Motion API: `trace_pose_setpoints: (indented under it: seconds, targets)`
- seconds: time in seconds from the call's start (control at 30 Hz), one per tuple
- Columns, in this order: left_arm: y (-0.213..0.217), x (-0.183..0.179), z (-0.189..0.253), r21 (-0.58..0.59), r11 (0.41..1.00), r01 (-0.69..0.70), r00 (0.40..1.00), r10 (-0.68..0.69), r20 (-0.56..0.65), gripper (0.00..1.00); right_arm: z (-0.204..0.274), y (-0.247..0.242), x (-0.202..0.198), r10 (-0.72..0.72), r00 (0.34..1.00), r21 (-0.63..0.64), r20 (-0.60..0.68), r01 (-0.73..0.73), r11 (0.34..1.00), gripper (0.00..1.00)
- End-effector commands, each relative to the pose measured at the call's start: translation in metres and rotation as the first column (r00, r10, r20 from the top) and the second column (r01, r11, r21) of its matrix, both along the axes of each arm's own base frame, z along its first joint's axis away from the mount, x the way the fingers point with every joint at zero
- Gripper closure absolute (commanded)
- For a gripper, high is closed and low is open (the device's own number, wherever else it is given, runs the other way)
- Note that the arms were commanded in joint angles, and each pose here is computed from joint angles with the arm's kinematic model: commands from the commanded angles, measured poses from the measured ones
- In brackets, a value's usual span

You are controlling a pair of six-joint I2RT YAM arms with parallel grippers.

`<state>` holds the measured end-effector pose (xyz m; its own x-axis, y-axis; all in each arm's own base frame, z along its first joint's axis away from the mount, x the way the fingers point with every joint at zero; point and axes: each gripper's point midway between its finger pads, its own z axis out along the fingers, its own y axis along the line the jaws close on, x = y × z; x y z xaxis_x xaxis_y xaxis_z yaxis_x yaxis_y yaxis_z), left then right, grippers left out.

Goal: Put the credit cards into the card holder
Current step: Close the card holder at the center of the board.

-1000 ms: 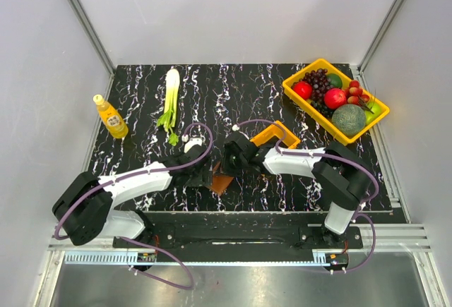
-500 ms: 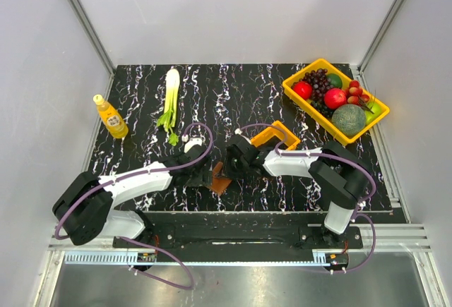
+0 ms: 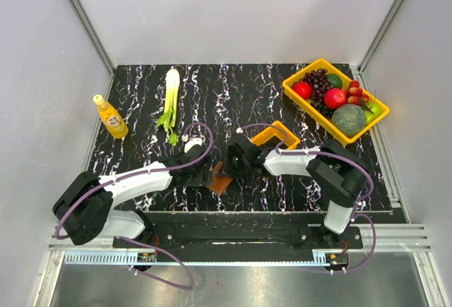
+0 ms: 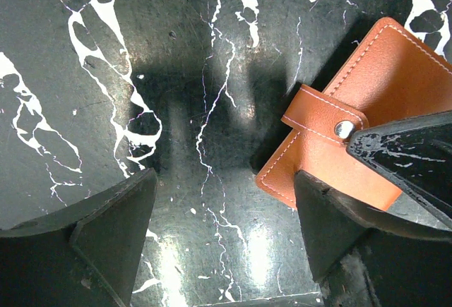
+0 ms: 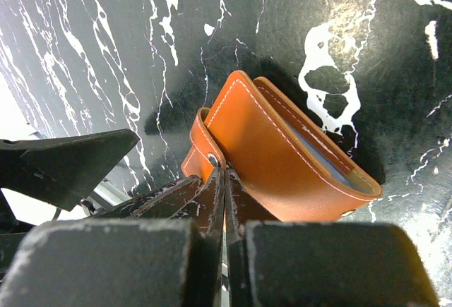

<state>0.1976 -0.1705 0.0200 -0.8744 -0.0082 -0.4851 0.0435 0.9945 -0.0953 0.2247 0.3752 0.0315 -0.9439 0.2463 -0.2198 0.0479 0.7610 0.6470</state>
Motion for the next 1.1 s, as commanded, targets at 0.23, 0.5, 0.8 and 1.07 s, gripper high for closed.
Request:
trace_pose_setpoints:
  seconds: [0.23,0.5,0.8,1.07]
  targets:
    - [0.02,-0.008,-0.019,0.103,0.994,-0.02,0.999,0.024,-0.036,0.18,-0.009,-0.016,0.002,-0.029,1.0,-0.047,-0.002,0.029,0.998,1.0]
    - [0.019,-0.007,-0.017,0.101,0.995,-0.022,0.999,0.026,-0.033,0.18,0.035,0.0,0.012,0.013,0.997,0.035,0.081,-0.016,0.999,1.0]
    - [0.021,-0.008,-0.019,0.11,0.994,-0.023,0.999,0.027,-0.037,0.18,0.008,-0.008,0.004,-0.005,1.0,0.0,0.02,0.005,1.0,1.0]
    - [0.02,-0.006,-0.017,0.107,0.994,-0.021,0.999,0.025,-0.031,0.18,-0.007,-0.006,-0.002,0.008,1.0,-0.006,-0.024,-0.008,1.0,1.0]
